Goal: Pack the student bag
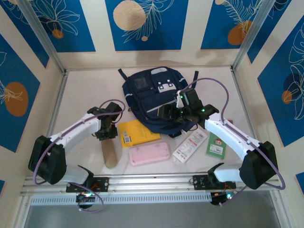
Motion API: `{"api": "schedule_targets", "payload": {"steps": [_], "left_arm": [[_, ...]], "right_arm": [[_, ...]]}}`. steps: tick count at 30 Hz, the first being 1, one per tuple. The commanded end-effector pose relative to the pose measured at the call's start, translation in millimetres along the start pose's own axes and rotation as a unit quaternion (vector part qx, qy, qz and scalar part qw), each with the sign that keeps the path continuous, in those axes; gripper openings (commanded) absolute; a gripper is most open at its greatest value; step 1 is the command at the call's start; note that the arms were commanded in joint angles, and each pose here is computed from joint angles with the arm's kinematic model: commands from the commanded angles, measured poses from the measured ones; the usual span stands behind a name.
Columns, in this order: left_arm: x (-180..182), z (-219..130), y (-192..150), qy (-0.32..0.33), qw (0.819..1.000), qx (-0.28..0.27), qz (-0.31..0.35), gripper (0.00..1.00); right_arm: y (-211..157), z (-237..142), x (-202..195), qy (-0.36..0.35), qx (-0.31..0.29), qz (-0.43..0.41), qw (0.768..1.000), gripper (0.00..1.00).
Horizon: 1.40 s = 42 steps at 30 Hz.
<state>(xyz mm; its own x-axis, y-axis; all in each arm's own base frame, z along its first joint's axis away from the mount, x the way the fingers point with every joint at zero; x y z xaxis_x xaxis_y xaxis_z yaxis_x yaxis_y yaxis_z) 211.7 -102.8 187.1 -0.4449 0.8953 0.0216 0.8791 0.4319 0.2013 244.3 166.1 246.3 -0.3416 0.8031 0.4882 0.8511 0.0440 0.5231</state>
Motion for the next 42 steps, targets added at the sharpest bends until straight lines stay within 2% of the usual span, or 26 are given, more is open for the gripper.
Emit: {"api": "schedule_targets", "payload": {"steps": [1, 4, 6, 10, 11, 14, 19, 26, 30, 34, 38, 42], "left_arm": [[0, -18, 6, -0.023, 1.000, -0.014, -0.013, 0.25], [-1, -20, 5, -0.039, 0.999, -0.009, -0.019, 0.23], [3, -16, 2, -0.026, 1.000, -0.005, -0.014, 0.29], [18, -1, -8, 0.032, 0.999, 0.027, -0.020, 0.81], [21, 4, -12, 0.038, 0.998, 0.040, -0.024, 0.90], [26, 21, -26, 0.033, 0.995, 0.082, -0.049, 0.99], [31, 42, -44, 0.020, 0.985, 0.131, -0.109, 1.00], [26, 53, -44, 0.006, 0.982, 0.127, -0.138, 0.98], [22, 57, -41, 0.001, 0.984, 0.119, -0.134, 0.87], [23, 60, -40, -0.005, 0.985, 0.111, -0.134, 0.68], [26, 62, -41, -0.003, 0.986, 0.109, -0.128, 0.54], [25, 57, -40, -0.012, 0.986, 0.111, -0.120, 0.53]], "right_arm": [[-6, 3, 6, 0.051, -0.003, -0.027, 0.998, 0.83], [-10, 9, 9, 0.075, 0.000, -0.035, 0.997, 0.81], [-12, 13, 11, 0.074, 0.010, -0.042, 0.996, 0.81], [-13, 18, 14, 0.045, 0.024, -0.048, 0.998, 0.85], [-14, 20, 14, 0.041, 0.025, -0.046, 0.998, 0.86], [-15, 24, 13, 0.039, 0.030, -0.037, 0.998, 0.88], [-18, 31, 12, 0.040, 0.039, -0.026, 0.998, 0.89], [-20, 33, 11, 0.043, 0.042, -0.022, 0.998, 0.88], [-22, 33, 12, 0.047, 0.043, -0.024, 0.998, 0.86], [-22, 31, 13, 0.048, 0.041, -0.028, 0.998, 0.82], [-22, 30, 15, 0.050, 0.041, -0.033, 0.997, 0.80], [-21, 28, 17, 0.054, 0.040, -0.039, 0.997, 0.79]]}}
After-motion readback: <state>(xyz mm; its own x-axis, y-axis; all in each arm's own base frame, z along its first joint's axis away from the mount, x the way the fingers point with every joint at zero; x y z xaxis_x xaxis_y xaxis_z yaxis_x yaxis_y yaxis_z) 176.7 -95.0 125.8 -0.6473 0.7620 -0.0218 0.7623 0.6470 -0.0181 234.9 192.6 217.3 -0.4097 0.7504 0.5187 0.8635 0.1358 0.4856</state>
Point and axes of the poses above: each hand's point on the last joint's axis, 136 mm out from that joint toward the fingers, its own z axis out along the fingers, its own x axis along the line the jaws close on, y = z × x, the point moved 10 cm from there along -z, back along the fingers, and after that the axes turned 13 degrees about -z, right-handed, at the moved point
